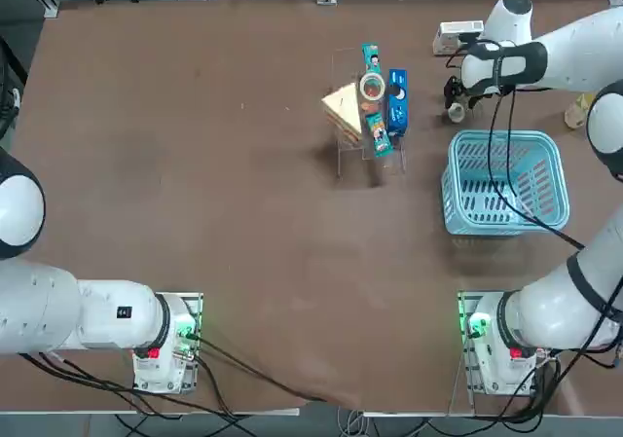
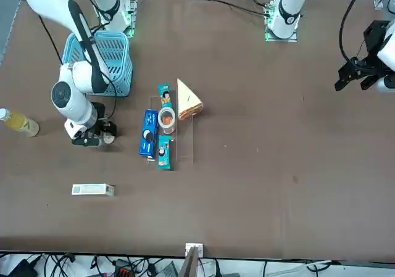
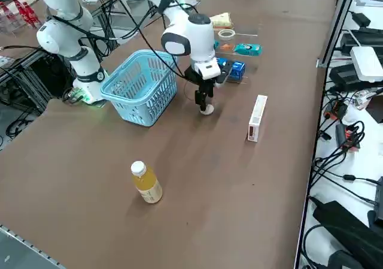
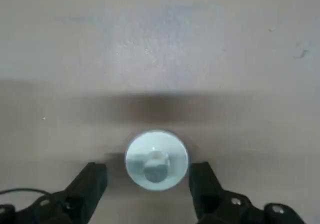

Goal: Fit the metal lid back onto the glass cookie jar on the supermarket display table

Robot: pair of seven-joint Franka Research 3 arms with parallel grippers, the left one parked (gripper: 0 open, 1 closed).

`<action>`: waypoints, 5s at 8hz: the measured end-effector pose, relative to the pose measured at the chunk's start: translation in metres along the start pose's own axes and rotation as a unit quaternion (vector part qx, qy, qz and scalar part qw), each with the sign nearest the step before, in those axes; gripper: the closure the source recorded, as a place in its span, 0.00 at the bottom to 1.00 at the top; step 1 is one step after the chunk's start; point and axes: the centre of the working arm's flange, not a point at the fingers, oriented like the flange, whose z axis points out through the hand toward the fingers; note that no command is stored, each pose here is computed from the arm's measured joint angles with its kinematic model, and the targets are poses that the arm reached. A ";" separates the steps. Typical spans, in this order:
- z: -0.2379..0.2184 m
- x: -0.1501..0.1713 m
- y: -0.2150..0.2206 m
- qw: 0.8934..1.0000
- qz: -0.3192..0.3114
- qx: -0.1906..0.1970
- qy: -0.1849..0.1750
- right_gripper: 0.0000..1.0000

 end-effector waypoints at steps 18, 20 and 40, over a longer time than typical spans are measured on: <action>-0.037 0.012 -0.004 1.000 0.002 -0.004 -0.016 0.74; -0.101 0.032 -0.020 0.999 0.023 -0.007 -0.033 0.74; -0.170 -0.032 -0.336 0.978 0.210 0.008 0.000 0.74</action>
